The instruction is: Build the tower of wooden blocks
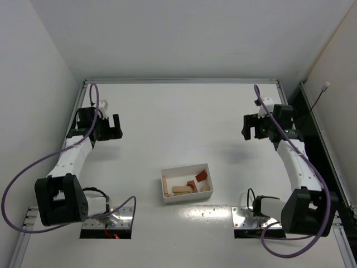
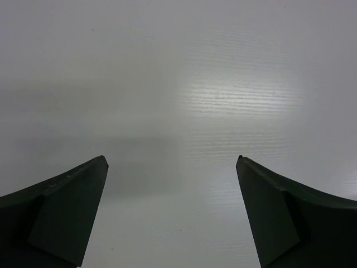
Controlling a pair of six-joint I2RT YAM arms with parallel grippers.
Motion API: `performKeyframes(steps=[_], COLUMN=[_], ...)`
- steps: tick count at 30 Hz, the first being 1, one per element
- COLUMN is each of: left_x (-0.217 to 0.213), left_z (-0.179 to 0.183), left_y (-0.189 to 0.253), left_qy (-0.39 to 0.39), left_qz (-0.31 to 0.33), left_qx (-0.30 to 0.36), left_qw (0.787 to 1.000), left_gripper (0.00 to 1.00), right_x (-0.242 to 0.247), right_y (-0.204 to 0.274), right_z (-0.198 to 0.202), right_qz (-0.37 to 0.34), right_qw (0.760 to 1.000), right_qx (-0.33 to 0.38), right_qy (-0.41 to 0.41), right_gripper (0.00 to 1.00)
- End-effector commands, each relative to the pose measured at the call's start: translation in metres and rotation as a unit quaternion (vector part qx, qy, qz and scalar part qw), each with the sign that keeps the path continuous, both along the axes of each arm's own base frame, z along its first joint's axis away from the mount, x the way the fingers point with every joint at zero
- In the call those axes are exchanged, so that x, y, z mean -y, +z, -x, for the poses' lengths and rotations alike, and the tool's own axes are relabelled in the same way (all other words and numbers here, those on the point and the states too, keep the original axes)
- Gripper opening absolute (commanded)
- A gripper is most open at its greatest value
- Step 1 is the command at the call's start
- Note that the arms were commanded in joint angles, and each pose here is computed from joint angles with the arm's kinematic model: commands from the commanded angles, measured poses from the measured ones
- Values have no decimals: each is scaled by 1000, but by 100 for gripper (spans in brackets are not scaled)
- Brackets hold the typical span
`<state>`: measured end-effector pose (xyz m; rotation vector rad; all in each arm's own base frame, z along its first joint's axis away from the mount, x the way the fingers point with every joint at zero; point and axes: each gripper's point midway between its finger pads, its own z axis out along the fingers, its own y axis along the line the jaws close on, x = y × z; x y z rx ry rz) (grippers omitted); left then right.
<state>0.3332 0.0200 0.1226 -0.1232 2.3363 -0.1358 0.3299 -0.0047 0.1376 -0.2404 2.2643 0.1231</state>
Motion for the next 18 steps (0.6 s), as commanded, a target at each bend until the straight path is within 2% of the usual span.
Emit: performKeyframes(steps=[1, 2, 6, 8, 9, 11, 14, 16, 18], left_x=[-3, 3, 9, 6, 4, 4, 4, 3, 7], left_z=[-6, -6, -7, -7, -9, -10, -10, -10, -10], left_y=[7, 9, 12, 9, 12, 13, 15, 15, 18], left_qy=[-19, -38, -61, -56, -53, -53, -53, -56, -63], left_qz=[-13, -4, -1, -4, -9, -8, -8, -12, -5], left_qx=[11, 9, 13, 7, 11, 7, 6, 7, 8], left_qw=[1000, 999, 998, 998, 999, 999, 999, 998, 998], left_gripper=[100, 100, 100, 100, 100, 100, 100, 100, 100], right_x=[-56, -82, -152, -187, -196, -223, -240, -255, -258], right_y=[35, 49, 69, 72, 71, 64, 53, 38, 21], right_z=[6, 8, 37, 61, 69, 94, 115, 133, 143], right_qz=[-29, -25, 1, 19, 27, 42, 52, 49, 51], right_qw=[983, 969, 911, 865, 851, 808, 780, 752, 739], right_qx=[53, 64, 72, 65, 62, 56, 44, 33, 21], right_qy=[174, 236, 407, 497, 521, 586, 623, 656, 671], right_gripper=[81, 76, 76, 76, 76, 70, 69, 66, 64])
